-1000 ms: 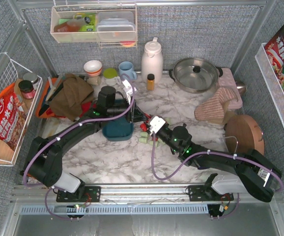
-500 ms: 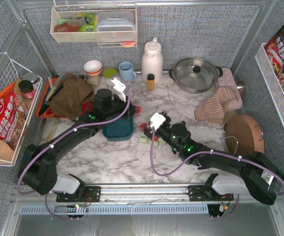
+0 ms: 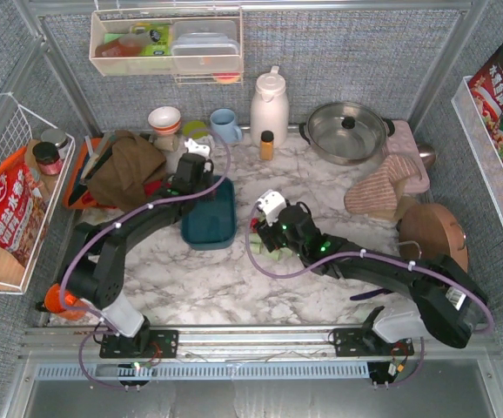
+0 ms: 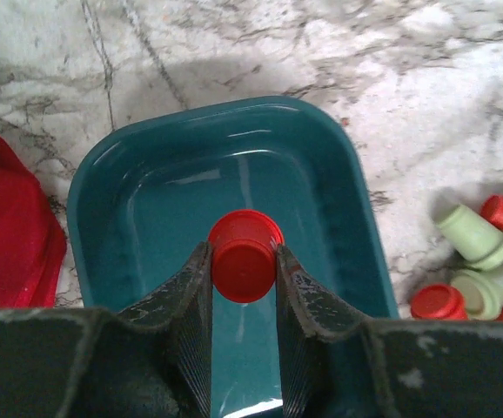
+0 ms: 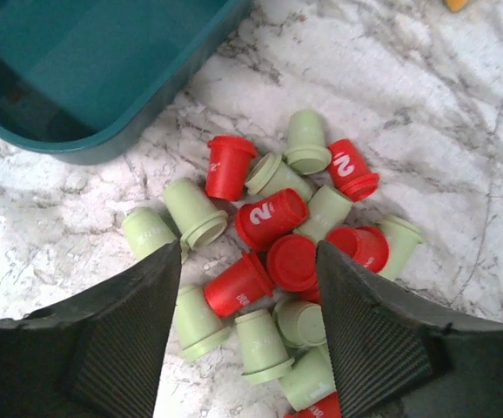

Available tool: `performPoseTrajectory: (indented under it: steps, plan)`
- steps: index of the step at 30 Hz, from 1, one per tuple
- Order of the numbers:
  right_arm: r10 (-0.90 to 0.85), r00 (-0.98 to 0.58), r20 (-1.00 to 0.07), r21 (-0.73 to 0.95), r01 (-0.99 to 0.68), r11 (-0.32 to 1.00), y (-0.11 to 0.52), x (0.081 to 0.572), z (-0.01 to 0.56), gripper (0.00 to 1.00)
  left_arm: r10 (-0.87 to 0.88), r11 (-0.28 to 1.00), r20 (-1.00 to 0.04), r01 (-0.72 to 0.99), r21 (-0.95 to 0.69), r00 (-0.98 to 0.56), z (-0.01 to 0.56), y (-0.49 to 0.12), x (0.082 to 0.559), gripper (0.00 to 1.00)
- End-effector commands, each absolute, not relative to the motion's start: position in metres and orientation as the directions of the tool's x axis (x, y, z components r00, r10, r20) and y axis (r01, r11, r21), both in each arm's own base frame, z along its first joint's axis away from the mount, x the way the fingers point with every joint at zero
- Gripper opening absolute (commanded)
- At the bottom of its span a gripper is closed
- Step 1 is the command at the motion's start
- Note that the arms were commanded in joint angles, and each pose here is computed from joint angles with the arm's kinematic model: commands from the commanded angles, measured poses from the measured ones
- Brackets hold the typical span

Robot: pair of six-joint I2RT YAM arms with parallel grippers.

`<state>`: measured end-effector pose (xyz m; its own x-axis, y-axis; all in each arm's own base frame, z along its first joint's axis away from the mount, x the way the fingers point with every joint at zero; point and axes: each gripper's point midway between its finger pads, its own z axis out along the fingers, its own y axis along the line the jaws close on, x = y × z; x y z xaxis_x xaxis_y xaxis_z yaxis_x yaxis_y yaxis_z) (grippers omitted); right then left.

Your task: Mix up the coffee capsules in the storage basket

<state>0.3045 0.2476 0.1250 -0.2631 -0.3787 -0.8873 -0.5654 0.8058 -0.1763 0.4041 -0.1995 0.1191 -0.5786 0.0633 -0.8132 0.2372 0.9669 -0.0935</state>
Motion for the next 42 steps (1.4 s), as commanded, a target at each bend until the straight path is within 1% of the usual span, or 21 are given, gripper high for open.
performPoseTrajectory:
  steps: [1,3,6,8,13,17,23,27,32,36,41,42]
  plan:
    - [-0.452,-0.357,-0.818,-0.145,-0.631,0.762,0.249,0.287,0.102,0.65,0.017,0.975,-0.749,0.178,-0.135,-0.663,0.098,-0.191,0.41,0.21]
    - [-0.472,-0.391,-0.79,-0.138,-0.637,0.758,0.246,0.282,0.095,0.63,0.002,0.976,-0.725,0.159,-0.149,-0.689,0.092,-0.187,0.413,0.31]
    - [-0.495,-0.432,-0.754,-0.123,-0.647,0.753,0.243,0.274,0.086,0.61,-0.015,0.971,-0.707,0.159,-0.179,-0.707,0.091,-0.187,0.416,0.5]
    - [-0.509,-0.461,-0.727,-0.116,-0.648,0.753,0.24,0.27,0.079,0.6,-0.017,0.966,-0.706,0.171,-0.195,-0.708,0.093,-0.19,0.416,0.6]
    - [-0.537,-0.518,-0.666,-0.103,-0.649,0.754,0.233,0.261,0.06,0.58,-0.025,0.961,-0.727,0.185,-0.207,-0.686,0.106,-0.192,0.416,0.76]
    - [-0.559,-0.533,-0.636,-0.093,-0.666,0.74,0.235,0.259,0.049,0.55,-0.017,0.961,-0.762,0.199,-0.191,-0.647,0.122,-0.188,0.416,0.78]
    - [-0.597,-0.529,-0.604,-0.124,-0.677,0.725,0.237,0.267,0.04,0.52,-0.028,0.931,-0.832,0.288,-0.223,-0.554,0.159,-0.197,0.41,0.81]
    - [-0.612,-0.537,-0.581,-0.123,-0.686,0.717,0.237,0.267,0.032,0.5,-0.024,0.907,-0.86,0.351,-0.233,-0.509,0.17,-0.204,0.404,0.91]
    - [-0.636,-0.549,-0.543,-0.102,-0.708,0.698,0.239,0.262,0.022,0.47,-0.025,0.891,-0.865,0.381,-0.247,-0.501,0.176,-0.211,0.4,0.99]
    - [-0.649,-0.554,-0.522,-0.085,-0.723,0.686,0.239,0.256,0.016,0.44,-0.024,0.885,-0.865,0.392,-0.251,-0.5,0.177,-0.214,0.398,0.99]
    - [-0.654,-0.541,-0.529,-0.067,-0.741,0.668,0.241,0.252,0.018,0.43,-0.025,0.882,-0.865,0.397,-0.255,-0.501,0.178,-0.215,0.397,0.99]
    - [-0.656,-0.536,-0.531,-0.063,-0.747,0.661,0.242,0.251,0.017,0.4,-0.025,0.882,-0.865,0.397,-0.255,-0.501,0.178,-0.216,0.397,0.99]
